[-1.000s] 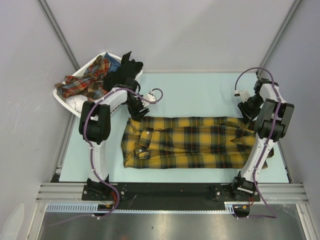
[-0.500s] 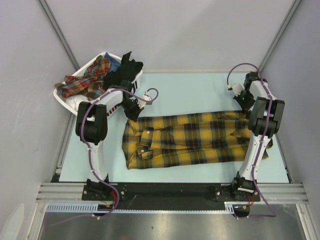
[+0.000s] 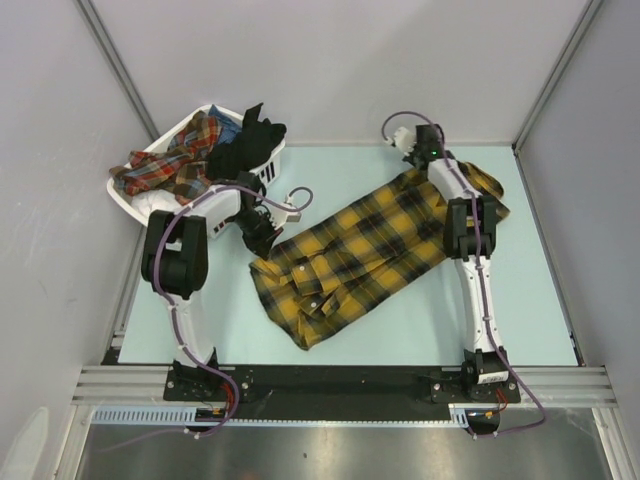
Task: Fold and stack the long sleeve shirts
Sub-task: Fold the shirt
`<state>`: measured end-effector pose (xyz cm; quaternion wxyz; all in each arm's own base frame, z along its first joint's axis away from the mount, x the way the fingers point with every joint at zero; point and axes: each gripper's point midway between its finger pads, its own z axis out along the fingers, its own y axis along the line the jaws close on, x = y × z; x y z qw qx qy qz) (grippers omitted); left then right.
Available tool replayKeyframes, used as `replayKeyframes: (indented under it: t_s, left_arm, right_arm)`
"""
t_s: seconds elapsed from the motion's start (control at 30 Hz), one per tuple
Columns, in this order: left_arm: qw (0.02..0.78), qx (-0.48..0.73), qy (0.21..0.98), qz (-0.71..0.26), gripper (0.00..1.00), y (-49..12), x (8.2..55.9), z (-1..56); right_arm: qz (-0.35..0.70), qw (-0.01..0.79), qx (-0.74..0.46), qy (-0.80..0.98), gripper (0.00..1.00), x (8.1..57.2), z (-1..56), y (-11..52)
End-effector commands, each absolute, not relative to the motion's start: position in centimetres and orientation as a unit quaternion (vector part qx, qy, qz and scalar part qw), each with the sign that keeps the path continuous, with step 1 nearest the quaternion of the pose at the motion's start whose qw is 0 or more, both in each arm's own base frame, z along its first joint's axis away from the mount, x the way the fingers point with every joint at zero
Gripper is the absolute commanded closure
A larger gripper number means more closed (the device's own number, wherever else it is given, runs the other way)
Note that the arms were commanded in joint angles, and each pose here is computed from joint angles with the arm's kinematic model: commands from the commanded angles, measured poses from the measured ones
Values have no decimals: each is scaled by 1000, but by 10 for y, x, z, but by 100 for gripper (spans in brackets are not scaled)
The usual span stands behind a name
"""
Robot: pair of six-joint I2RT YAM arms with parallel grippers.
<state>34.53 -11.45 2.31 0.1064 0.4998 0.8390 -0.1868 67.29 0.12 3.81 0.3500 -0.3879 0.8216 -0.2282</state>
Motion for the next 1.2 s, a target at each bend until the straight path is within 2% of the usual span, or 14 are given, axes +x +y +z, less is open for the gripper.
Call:
replayKeyframes:
  t_s: [0.0,0.03,0.1,0.13,0.23,0.27,0.3,0.33,0.43,0.53,0.73,0.97,1.07,1.17]
  left_arm:
    - [91,506,835,-197,100,-108,314,42]
    - [82,503,837,-200,100,-107,308,39]
    - [73,495,842,-203,100,-106,301,39]
    - [68,491,844,-203,100,-105,297,38]
    - [78,473,852,-210,91,-108,296,43]
    - [93,468,853,-210,88,-110,301,46]
    - [102,457,858,-213,85,-112,304,49]
    - [124,453,855,-219,79,-117,309,60]
    - [195,447,848,-209,58,-125,334,86]
    - [247,451,836,-195,46,-133,363,105]
    - [227,464,835,-190,46,-149,401,89]
    - [153,464,847,-209,47,-162,384,47]
    - [116,464,851,-216,51,-156,363,29]
    - [77,466,856,-212,64,-148,339,12]
  right_arm:
    - [-297,466,-415,723,98,718,98,65]
    - [-304,474,-419,712,93,720,104,75]
    - [-323,498,-402,697,74,726,136,74]
    - [-330,502,-395,695,60,726,147,69]
    - [-338,531,-367,685,35,719,201,54]
    - [-342,549,-352,676,31,712,239,43]
    - [-332,551,-345,684,27,707,240,38]
    - [-327,554,-336,687,19,701,253,32]
    - [-291,563,-297,714,11,673,287,16]
    - [-219,553,-254,763,5,635,296,2]
    - [-31,446,-109,888,5,538,233,-38]
    - [128,322,91,933,14,447,150,-82]
    - [143,307,112,934,15,431,134,-83]
    - [155,285,122,938,16,419,109,-77]
